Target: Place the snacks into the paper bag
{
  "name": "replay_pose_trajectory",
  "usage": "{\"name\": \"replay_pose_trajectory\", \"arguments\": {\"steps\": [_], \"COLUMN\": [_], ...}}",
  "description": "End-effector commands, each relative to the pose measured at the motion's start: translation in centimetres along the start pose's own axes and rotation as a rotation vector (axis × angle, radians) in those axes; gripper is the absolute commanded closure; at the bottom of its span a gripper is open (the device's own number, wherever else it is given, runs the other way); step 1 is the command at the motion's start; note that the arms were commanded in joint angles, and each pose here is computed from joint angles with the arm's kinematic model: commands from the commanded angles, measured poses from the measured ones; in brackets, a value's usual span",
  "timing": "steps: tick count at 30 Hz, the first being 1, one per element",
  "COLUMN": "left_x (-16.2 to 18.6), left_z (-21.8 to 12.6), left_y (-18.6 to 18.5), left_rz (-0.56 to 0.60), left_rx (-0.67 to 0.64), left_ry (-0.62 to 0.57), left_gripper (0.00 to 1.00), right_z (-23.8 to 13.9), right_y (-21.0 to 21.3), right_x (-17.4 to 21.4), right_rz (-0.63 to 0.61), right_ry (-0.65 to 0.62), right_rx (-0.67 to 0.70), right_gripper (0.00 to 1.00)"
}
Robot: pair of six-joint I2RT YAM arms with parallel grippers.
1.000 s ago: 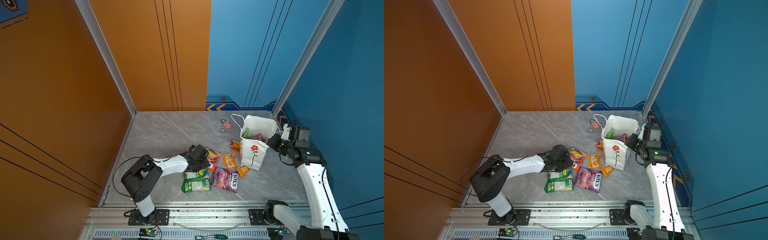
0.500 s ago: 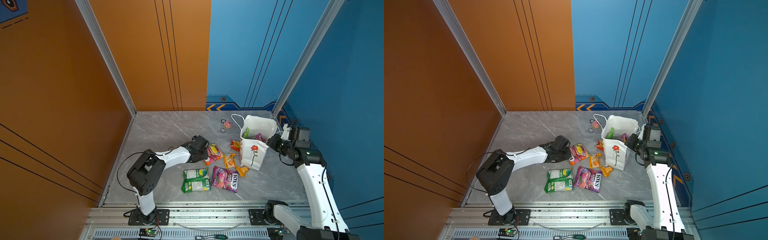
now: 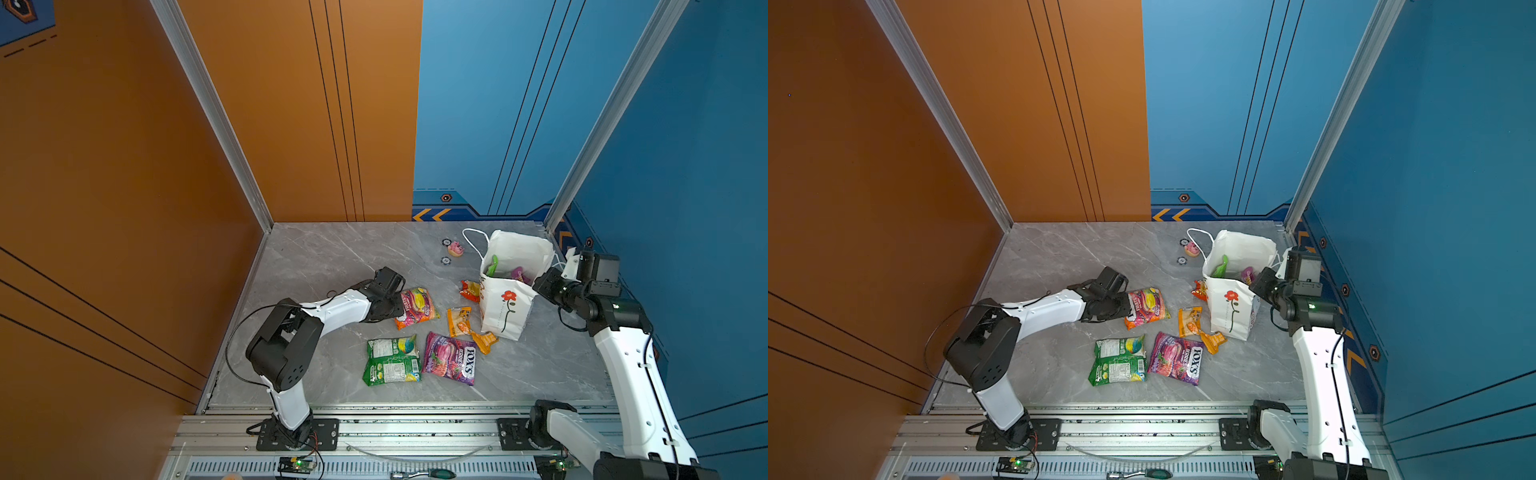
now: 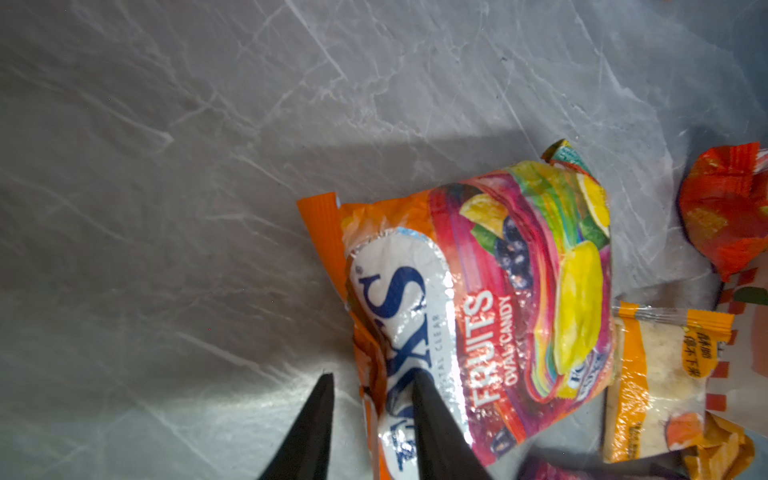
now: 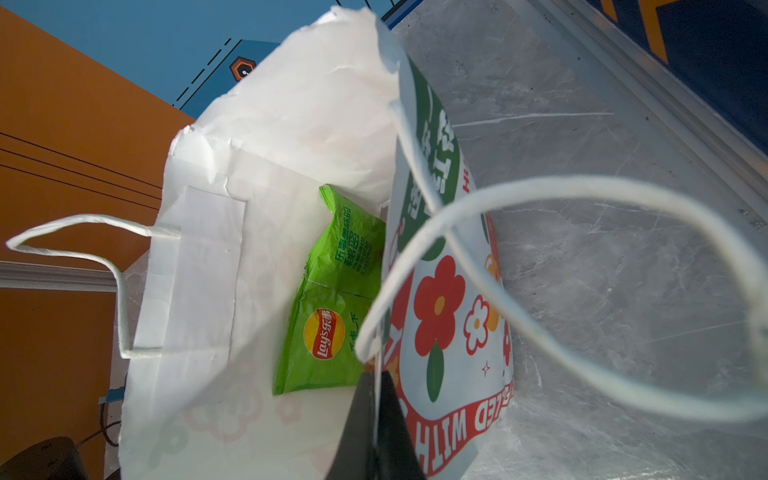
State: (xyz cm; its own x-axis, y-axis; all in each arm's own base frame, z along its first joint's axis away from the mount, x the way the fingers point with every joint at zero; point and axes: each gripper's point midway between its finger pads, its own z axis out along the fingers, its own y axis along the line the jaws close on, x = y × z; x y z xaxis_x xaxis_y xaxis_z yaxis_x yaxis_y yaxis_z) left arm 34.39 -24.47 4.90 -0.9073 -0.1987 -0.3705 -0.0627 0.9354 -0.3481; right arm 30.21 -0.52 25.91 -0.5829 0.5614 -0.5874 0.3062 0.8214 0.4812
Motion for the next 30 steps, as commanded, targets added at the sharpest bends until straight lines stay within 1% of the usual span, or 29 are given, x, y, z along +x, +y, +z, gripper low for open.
{"name": "replay_pose_trajectory", "arguments": {"steps": [1, 4, 5, 8, 14, 15, 17, 19, 22, 25, 30], "left_x": [0.3, 1.0, 0.7, 1.3, 1.6, 2.1, 1.9, 1.4, 1.8, 1.2, -0.3], "left_z": [0.1, 1.2, 1.6, 2.5, 3.0, 2.9, 2.5, 1.9, 1.3, 0.2, -2.7], "left_y": [0.1, 0.1, -0.5, -0.2, 1.2, 1.8, 2.2, 2.1, 3.0, 3.0, 3.1], "left_rz": [0.003, -0.016, -0.020, -0.021, -0.014, -0.011, -0.001, 0.008, 0.029, 0.073, 0.183], "left_rx": [0.027, 0.050, 0.082, 0.074, 0.020, -0.008, -0.028, -0.030, -0.051, -0.063, -0.156], "left_ry": [0.020, 0.055, 0.047, 0.075, 0.083, 0.099, 0.088, 0.067, 0.056, 0.015, -0.072], "left_gripper": [0.61, 0.61, 0.61, 0.62, 0.80, 0.83, 0.89, 0.94, 0.99, 1.00, 1.00], "right_z": [-0.3, -0.4, -0.5, -0.4, -0.5, -0.5, -0.5, -0.5, -0.5, -0.5, -0.5], "right_y": [0.3, 0.3, 0.3, 0.3, 0.4, 0.4, 0.4, 0.4, 0.4, 0.4, 0.5], "right_x": [0.0, 0.0, 0.0, 0.1, -0.1, -0.1, -0.1, -0.1, -0.1, -0.1, -0.1], "right_rz": [-0.032, -0.035, -0.037, -0.037, -0.038, -0.037, -0.037, -0.038, -0.038, -0.039, -0.043], "right_ry": [-0.015, -0.018, -0.020, -0.018, -0.020, -0.020, -0.020, -0.020, -0.019, -0.020, -0.020], "right_rx": [-0.009, -0.009, -0.010, -0.008, -0.011, -0.010, -0.010, -0.011, -0.011, -0.010, -0.009], "right_gripper": [1.00, 1.00, 1.00, 1.00, 1.00, 1.00, 1.00, 1.00, 1.00, 1.00, 1.00]}}
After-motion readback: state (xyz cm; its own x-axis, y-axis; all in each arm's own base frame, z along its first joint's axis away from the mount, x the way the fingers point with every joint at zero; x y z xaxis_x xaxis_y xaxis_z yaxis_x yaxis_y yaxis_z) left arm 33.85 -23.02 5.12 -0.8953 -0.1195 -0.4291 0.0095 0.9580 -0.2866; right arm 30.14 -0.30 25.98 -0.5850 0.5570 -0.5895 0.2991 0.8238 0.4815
